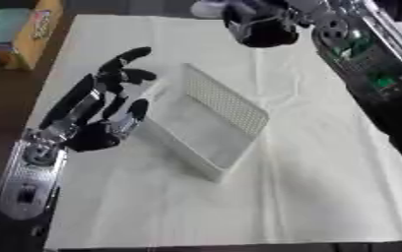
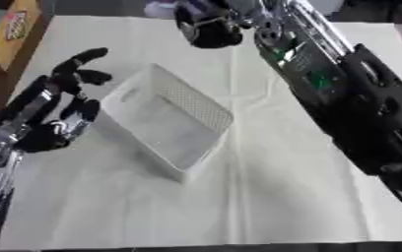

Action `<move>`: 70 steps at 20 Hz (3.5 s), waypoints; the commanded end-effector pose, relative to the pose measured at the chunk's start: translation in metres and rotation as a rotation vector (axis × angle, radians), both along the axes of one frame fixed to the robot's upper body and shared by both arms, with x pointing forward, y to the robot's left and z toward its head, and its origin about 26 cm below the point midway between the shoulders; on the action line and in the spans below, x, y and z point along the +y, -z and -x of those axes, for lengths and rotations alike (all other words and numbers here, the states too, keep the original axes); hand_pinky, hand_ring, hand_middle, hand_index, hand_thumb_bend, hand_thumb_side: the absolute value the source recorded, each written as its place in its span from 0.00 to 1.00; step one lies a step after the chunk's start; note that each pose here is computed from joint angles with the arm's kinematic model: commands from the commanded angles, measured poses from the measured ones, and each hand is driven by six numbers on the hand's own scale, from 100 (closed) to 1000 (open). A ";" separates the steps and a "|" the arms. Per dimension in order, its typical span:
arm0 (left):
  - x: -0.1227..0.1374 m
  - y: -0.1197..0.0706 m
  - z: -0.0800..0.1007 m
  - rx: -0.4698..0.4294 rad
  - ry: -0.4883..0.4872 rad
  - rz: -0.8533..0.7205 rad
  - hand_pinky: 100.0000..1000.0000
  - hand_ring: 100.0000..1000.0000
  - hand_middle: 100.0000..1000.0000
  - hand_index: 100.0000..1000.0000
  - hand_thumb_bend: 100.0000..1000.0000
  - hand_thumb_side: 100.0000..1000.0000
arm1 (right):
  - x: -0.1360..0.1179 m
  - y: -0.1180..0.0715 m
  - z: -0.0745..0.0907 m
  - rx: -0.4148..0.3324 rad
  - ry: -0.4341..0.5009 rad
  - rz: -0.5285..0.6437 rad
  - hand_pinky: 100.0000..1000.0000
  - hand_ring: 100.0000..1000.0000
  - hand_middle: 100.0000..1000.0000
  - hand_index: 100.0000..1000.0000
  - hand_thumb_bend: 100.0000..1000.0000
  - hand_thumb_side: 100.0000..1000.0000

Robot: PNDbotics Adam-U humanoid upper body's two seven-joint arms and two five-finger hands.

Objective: Pick up objects on the table and place them in the box.

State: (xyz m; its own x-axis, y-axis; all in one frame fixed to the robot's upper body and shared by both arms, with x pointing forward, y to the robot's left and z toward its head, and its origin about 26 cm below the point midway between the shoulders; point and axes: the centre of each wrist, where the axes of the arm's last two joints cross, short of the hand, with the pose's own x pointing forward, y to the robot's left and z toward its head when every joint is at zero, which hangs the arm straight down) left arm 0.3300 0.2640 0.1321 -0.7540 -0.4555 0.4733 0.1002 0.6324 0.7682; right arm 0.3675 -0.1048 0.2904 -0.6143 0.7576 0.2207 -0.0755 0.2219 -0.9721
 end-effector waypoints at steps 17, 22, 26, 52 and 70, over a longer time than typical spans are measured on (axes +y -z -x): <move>-0.003 -0.019 -0.006 -0.072 0.021 -0.033 0.75 0.00 0.99 0.82 0.00 0.73 | 0.004 0.002 0.002 0.006 -0.019 -0.076 0.00 0.00 0.00 0.14 0.00 0.00; -0.003 -0.020 -0.007 -0.076 0.020 -0.033 0.75 0.00 0.99 0.82 0.00 0.72 | 0.002 0.004 0.001 0.042 -0.008 -0.104 0.00 0.00 0.00 0.14 0.00 0.00; -0.003 -0.020 -0.008 -0.072 0.018 -0.031 0.75 0.00 0.99 0.82 0.00 0.72 | 0.003 0.005 0.002 0.072 -0.009 -0.127 0.00 0.00 0.00 0.14 0.00 0.01; -0.006 0.015 -0.024 0.044 0.016 -0.027 0.76 0.00 0.98 0.83 0.00 0.69 | 0.005 0.049 -0.006 0.225 0.021 -0.109 0.00 0.00 0.00 0.13 0.00 0.02; -0.006 0.020 -0.026 0.056 0.015 -0.040 0.76 0.00 0.98 0.83 0.00 0.69 | 0.014 0.072 -0.005 0.329 -0.015 -0.199 0.00 0.00 0.00 0.12 0.00 0.07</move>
State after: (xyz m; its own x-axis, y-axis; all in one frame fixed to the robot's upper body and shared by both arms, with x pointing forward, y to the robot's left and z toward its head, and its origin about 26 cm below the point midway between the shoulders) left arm 0.3546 0.2592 0.1050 -0.7169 -0.4654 0.5190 0.1693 0.6060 0.7773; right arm 0.3730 -0.0922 0.2112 -0.4835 0.6825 0.5481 -0.3941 0.3893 -0.8325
